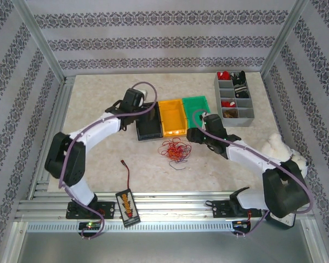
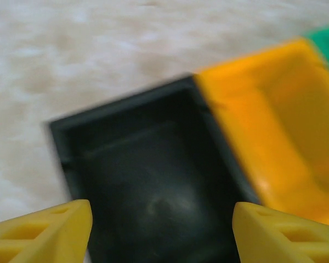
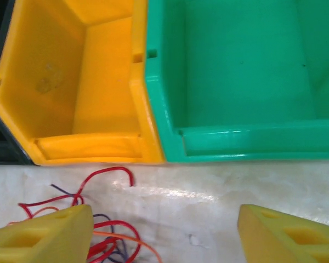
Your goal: Untangle the cables
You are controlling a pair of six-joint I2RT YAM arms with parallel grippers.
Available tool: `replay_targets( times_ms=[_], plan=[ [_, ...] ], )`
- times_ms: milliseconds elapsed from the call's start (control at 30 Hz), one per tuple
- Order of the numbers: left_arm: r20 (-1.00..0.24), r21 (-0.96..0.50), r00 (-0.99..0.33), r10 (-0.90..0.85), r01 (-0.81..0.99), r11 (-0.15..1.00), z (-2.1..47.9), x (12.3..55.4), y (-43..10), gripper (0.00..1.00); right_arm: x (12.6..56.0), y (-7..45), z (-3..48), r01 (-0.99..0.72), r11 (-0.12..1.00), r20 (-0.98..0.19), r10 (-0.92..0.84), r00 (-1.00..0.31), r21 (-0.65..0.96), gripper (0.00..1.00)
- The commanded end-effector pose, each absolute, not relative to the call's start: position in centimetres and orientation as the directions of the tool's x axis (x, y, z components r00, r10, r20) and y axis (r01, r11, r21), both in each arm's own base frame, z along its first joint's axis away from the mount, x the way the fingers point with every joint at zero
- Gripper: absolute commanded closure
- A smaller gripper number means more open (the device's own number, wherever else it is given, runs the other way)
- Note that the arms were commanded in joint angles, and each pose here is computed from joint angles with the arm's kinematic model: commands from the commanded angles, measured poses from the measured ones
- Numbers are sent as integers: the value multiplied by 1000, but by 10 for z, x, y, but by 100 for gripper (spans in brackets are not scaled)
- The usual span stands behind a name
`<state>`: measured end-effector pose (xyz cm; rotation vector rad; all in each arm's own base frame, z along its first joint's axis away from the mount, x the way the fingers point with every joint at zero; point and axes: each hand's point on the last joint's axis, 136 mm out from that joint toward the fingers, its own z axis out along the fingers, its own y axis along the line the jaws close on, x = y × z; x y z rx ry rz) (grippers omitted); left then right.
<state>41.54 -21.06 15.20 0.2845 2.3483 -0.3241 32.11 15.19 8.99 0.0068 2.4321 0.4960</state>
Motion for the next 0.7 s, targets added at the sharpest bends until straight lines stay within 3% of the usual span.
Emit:
replay_targets(
  times_ms=[0,167,433,567,667],
  plan=[
    [-657,-208,-692,299,548,810,139,356,-268,31,310,163,73,-151,899,-535,104,-839,412,42],
    [-581,-242,-700,416,636,732,111,302,-300,26,304,169,61,-156,888,-490,86,-867,432,47],
    [-556,-233,-713,428,627,743,86,306,-314,25,306,175,40,-133,887,-443,86,-892,442,52],
    [-547,-244,-710,443,642,727,79,308,-323,25,310,180,34,-130,882,-427,86,-900,453,63],
    [-542,-251,-706,456,654,713,77,307,-328,24,312,183,33,-130,877,-424,89,-901,462,80]
  ],
)
